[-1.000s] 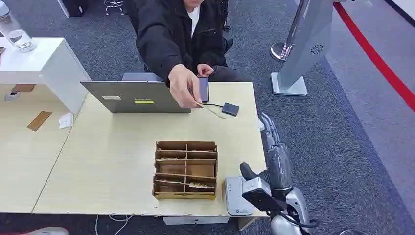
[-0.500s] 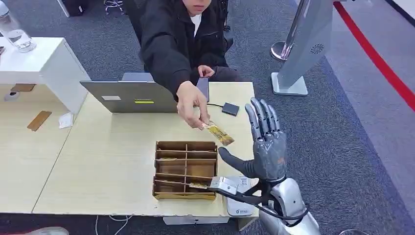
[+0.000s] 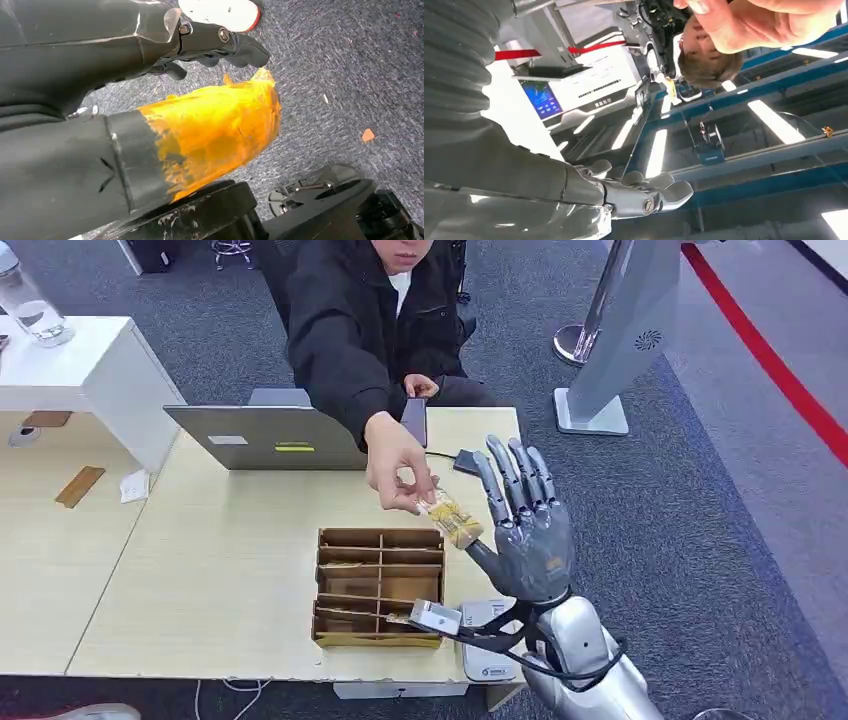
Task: Pass the card to the sensor for recognition and then transmit it.
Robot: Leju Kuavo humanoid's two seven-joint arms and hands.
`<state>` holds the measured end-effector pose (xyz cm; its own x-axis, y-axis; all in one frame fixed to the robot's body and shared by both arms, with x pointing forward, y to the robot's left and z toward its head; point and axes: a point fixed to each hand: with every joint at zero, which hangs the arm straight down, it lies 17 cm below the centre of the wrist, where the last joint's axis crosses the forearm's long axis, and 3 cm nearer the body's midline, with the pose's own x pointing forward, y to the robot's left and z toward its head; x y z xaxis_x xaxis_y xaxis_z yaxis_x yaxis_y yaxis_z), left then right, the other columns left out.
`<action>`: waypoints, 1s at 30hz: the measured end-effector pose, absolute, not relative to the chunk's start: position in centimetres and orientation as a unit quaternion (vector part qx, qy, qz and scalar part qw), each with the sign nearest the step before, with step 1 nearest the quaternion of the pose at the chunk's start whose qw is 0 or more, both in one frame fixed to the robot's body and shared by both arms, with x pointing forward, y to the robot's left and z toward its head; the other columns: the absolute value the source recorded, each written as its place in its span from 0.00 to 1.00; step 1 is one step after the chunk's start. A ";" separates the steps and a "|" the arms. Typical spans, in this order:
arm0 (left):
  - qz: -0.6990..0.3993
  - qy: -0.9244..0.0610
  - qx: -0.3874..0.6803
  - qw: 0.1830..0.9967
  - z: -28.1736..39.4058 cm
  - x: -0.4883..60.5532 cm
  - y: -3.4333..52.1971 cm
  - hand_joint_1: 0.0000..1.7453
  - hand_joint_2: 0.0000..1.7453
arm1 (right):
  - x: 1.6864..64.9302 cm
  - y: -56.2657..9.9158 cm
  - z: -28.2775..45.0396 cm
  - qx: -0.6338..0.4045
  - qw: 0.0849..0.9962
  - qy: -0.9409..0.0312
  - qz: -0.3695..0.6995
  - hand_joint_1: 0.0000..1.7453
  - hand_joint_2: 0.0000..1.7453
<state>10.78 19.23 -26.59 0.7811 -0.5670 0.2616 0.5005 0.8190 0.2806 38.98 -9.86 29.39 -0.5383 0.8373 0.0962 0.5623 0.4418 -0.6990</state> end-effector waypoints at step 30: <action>-0.283 -0.166 0.098 0.939 -26.6 10.7 19.2 0.00 0.00 | 39.1 -9.3 29.3 -0.406 0.234 -0.829 0.306 1.00 1.00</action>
<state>10.69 19.17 -26.60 0.7840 -0.5651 0.2570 0.5001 0.8201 0.2781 39.05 -9.35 29.28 -0.5607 0.8162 0.1396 0.5301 0.4834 -0.6967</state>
